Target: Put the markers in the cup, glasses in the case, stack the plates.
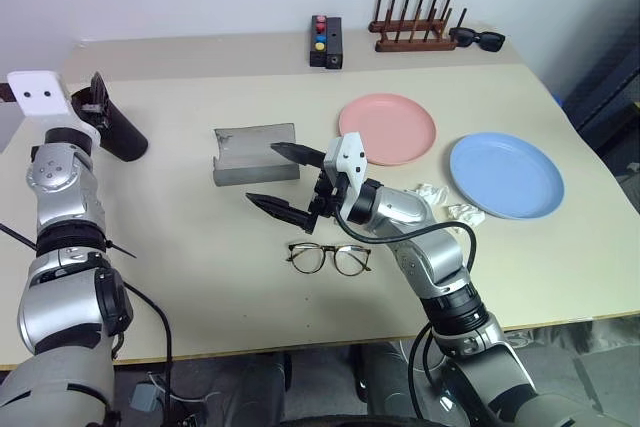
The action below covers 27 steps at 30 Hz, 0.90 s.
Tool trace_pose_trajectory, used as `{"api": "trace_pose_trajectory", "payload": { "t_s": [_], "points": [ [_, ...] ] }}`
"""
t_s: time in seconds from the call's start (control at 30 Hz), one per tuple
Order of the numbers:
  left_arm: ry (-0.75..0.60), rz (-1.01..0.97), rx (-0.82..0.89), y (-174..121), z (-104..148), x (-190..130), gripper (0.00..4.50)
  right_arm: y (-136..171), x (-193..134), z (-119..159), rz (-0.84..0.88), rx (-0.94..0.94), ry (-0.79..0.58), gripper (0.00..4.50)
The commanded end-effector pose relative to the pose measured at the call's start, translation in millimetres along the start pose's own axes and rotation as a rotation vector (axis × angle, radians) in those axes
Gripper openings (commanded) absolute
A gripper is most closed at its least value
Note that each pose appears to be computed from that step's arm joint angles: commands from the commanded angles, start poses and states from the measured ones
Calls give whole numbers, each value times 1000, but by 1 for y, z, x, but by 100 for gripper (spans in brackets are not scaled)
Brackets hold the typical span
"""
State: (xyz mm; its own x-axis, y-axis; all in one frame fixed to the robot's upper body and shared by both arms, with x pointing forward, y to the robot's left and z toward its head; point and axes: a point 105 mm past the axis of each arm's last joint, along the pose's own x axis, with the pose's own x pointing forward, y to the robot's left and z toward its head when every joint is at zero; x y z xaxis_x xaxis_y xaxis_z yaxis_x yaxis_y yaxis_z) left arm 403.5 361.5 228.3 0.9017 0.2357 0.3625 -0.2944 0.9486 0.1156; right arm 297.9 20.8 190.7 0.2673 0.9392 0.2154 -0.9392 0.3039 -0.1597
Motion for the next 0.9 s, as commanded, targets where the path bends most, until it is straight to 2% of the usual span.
{"api": "trace_pose_trajectory", "payload": {
  "t_s": [0.03, 0.2, 0.43, 0.57, 0.6, 0.7, 0.8, 0.9],
  "points": [
    [-67, 14, -8, 6, 18, 2, 320, -1, 3, 15, 11, -31, -52, 450],
    [-83, -2, -21, 5, 23, 3, 320, -1, 3, 15, 12, -32, -51, 450],
    [-146, -125, -25, -7, 50, 8, 320, -2, 1, 15, 4, -39, -47, 450],
    [-106, -534, -7, -58, 65, -2, 445, -3, 0, 15, -6, -45, -42, 450],
    [-76, -657, -21, -73, 65, -11, 445, -3, 0, 15, -6, -46, -42, 450],
    [27, -938, -11, -104, 56, -39, 445, -3, 0, 15, -7, -46, -42, 450],
    [212, -1156, 98, -126, 25, -66, 445, -3, 0, 15, -6, -46, -41, 450],
    [340, -1267, 182, -134, -1, -78, 445, -3, 0, 14, -4, -45, -40, 450]
  ]
}}
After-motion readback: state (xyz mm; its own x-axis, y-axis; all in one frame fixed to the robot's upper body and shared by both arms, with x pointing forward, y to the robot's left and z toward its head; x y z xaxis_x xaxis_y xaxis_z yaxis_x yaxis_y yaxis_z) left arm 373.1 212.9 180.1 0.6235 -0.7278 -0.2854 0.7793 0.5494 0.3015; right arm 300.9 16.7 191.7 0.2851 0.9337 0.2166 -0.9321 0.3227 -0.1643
